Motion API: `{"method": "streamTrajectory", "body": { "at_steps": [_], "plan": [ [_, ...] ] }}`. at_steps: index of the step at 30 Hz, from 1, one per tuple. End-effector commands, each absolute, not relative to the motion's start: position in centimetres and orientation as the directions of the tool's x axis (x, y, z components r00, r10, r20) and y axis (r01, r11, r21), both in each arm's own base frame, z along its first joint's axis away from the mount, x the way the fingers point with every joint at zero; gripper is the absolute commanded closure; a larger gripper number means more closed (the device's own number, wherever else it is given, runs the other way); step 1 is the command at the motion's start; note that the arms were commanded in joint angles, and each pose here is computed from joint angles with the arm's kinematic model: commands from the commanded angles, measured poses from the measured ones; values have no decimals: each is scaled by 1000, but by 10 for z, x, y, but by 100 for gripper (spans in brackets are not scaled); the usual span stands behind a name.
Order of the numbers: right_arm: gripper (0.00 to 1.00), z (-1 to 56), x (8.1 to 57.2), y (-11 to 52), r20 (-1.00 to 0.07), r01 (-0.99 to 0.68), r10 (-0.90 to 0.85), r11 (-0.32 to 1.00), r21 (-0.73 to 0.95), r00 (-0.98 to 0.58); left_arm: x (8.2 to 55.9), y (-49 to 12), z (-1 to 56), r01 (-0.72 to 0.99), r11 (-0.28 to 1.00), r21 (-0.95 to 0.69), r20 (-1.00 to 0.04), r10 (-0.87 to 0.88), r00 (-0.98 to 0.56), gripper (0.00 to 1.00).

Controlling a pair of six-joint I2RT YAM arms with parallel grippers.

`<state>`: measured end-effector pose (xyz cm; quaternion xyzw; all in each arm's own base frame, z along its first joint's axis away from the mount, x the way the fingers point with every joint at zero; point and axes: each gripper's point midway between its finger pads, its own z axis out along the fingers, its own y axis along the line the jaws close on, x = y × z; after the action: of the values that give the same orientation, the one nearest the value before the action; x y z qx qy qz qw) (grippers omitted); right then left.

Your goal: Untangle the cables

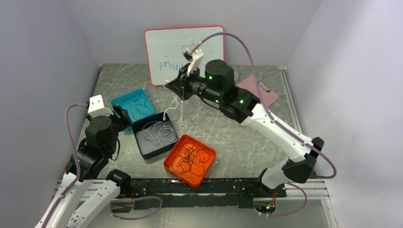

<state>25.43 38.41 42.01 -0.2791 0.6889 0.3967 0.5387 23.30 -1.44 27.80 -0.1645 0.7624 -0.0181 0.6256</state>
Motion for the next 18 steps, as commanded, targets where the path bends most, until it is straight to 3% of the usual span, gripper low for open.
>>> {"method": "streamTrajectory", "body": {
  "at_steps": [1,9,18],
  "plan": [
    [100,440,243,408,-975,-850,61,481,215,-212,223,3,269,-323,916,-236,-942,-298,-156,32],
    [100,406,232,447,-964,-873,17,421,247,-265,199,30,287,-384,862,-330,-933,-359,-4,33],
    [100,317,226,486,-914,-863,-81,371,342,-397,207,25,281,-386,874,-296,-939,-340,-48,33]
  ]
}}
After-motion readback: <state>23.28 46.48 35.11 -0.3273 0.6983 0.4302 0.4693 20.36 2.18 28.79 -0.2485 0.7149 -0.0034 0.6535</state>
